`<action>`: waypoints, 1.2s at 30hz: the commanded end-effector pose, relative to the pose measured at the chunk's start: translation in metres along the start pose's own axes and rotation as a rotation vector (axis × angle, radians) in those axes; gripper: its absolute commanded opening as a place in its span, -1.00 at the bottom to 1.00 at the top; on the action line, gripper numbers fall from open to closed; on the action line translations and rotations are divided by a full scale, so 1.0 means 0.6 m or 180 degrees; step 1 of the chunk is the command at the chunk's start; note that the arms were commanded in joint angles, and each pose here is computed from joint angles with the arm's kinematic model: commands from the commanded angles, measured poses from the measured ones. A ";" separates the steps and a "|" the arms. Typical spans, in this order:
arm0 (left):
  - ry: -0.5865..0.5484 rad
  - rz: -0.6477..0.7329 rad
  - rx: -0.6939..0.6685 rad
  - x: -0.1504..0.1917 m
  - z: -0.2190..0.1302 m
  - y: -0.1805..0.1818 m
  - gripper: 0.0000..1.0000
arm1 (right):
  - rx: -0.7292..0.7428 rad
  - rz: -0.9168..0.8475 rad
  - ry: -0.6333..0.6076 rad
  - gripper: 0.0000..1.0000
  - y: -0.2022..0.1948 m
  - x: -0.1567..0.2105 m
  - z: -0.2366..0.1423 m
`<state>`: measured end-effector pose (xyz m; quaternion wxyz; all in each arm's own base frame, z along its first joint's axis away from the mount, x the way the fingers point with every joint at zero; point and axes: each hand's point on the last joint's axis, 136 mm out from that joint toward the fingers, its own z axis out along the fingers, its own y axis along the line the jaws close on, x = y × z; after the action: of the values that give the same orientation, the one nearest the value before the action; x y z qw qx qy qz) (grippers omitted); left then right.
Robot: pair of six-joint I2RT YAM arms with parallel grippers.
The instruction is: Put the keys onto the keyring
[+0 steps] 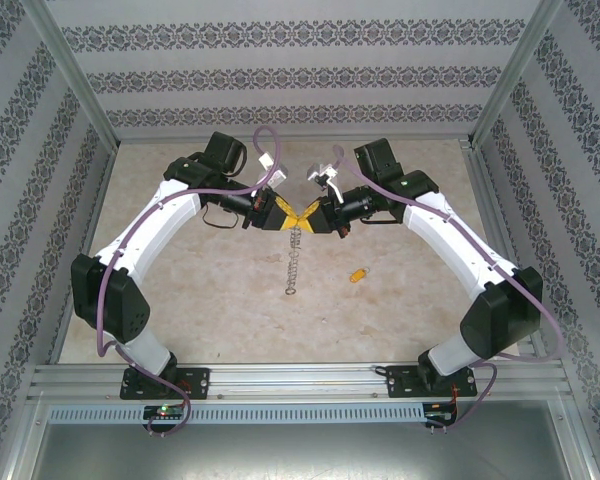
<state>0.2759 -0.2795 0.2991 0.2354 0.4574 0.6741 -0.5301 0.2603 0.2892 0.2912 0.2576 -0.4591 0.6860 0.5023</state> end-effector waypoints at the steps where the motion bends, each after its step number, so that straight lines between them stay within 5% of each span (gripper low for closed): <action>1: 0.0066 -0.0018 0.0152 0.004 0.010 -0.023 -0.65 | -0.0012 -0.0300 -0.0112 -1.00 0.004 -0.033 -0.004; 6: 0.0071 -0.0005 0.0149 0.003 0.009 -0.025 -0.66 | 0.0000 -0.0304 -0.0115 -1.00 0.002 -0.035 -0.004; 11: 0.0076 0.0002 0.0168 0.003 0.010 -0.025 -0.99 | 0.0009 -0.0308 -0.0121 -1.00 0.001 -0.036 -0.004; 21: -0.0011 0.0044 -0.0322 0.007 0.017 0.023 -1.00 | 0.0186 -0.0283 -0.0370 -1.00 -0.013 -0.069 -0.022; 23: -0.0104 0.0125 -0.0495 -0.001 0.013 0.032 -1.00 | 0.0300 -0.0225 -0.0433 -0.65 -0.021 -0.076 -0.029; 29: -0.0453 0.0312 -0.0862 -0.035 -0.006 0.038 -1.00 | 0.0623 -0.0051 -0.0744 -0.03 -0.042 -0.090 -0.064; 36: -0.0701 0.0436 -0.1016 -0.054 -0.019 0.035 -1.00 | 0.1572 0.0913 -0.1051 0.04 -0.148 -0.046 -0.121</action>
<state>0.3075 -0.2776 0.2864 0.3547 0.3999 0.7183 -0.4453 0.3330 0.2447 0.3166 0.3852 -0.2912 0.7511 0.4502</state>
